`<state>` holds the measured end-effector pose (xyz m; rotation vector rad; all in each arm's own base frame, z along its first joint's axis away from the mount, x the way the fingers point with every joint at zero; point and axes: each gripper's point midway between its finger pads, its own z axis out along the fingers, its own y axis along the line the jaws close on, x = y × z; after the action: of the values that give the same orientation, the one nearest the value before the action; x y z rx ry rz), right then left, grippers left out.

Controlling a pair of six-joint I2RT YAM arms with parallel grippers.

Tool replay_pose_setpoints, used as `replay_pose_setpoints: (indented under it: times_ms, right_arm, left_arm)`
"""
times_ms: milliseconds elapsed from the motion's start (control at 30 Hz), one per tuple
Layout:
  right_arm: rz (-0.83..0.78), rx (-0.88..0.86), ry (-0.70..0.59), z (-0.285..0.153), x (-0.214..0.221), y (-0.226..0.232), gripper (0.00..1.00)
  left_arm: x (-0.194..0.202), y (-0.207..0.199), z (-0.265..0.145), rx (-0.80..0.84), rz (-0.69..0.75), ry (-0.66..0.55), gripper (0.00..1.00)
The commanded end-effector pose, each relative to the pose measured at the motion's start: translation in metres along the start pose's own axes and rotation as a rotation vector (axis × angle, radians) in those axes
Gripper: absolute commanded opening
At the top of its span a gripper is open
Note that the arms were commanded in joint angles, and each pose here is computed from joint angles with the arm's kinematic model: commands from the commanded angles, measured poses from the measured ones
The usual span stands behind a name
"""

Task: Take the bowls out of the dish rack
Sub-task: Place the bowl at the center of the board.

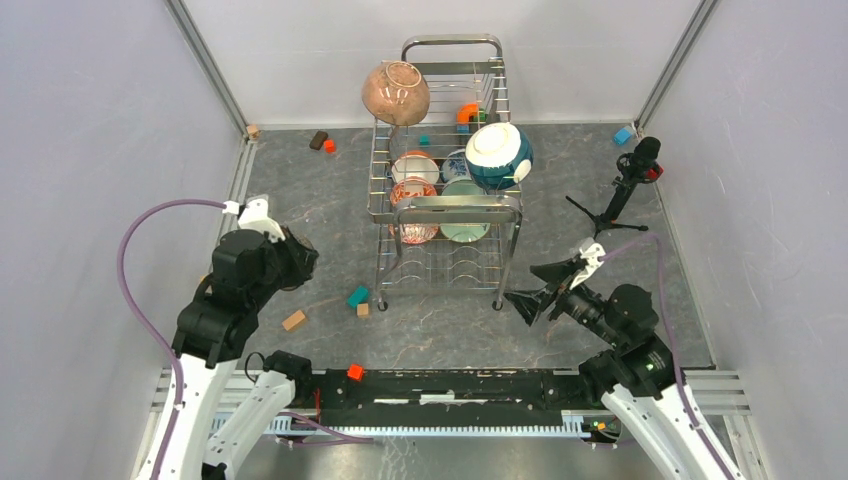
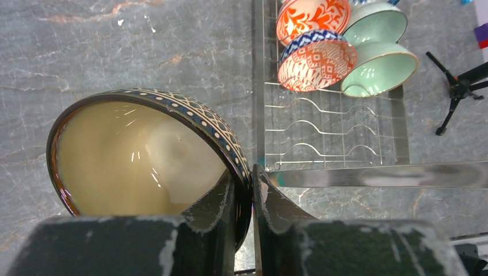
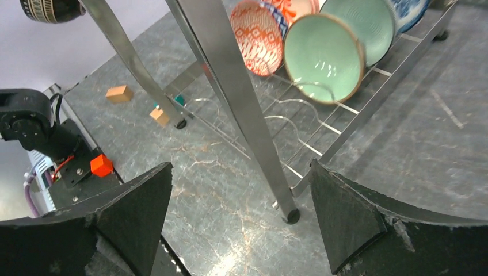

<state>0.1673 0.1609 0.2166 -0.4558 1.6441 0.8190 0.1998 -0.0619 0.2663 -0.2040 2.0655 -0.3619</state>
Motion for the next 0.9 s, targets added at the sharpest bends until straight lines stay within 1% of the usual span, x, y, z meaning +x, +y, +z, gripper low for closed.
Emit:
replay_pose_setpoints:
  times_ms: [0, 233, 400, 467, 500, 600, 700, 867]
  right_arm:
    - [0.029, -0.104, -0.034, 0.012, 0.0, 0.014, 0.94]
    - [0.038, -0.1, -0.054, 0.021, 0.005, 0.008, 0.93]
    - [0.06, -0.084, -0.082, 0.031, 0.007, 0.001, 0.87]
    - [0.066, -0.081, -0.074, 0.035, 0.012, -0.001, 0.82]
    - [0.072, -0.078, -0.072, 0.038, 0.014, -0.004, 0.77]
    - [0.074, -0.07, -0.092, 0.041, 0.012, -0.006, 0.7]
    - [0.085, -0.059, -0.105, 0.044, 0.014, -0.01, 0.62]
    - [0.122, -0.008, -0.109, 0.049, 0.02, -0.021, 0.48]
  left_arm:
    - [-0.018, -0.007, -0.003, 0.041, 0.01, -0.093, 0.02]
    - [-0.004, -0.01, 0.005, 0.076, -0.008, -0.071, 0.02]
    - [0.005, -0.015, 0.015, 0.106, -0.036, -0.047, 0.02]
    - [0.008, -0.014, 0.018, 0.104, -0.041, -0.042, 0.02]
    - [0.011, -0.013, 0.021, 0.101, -0.041, -0.036, 0.02]
    - [0.016, -0.016, 0.023, 0.123, -0.044, -0.025, 0.02]
    - [0.02, -0.017, 0.026, 0.134, -0.048, -0.023, 0.02]
    - [0.023, -0.016, 0.032, 0.13, -0.048, -0.014, 0.02]
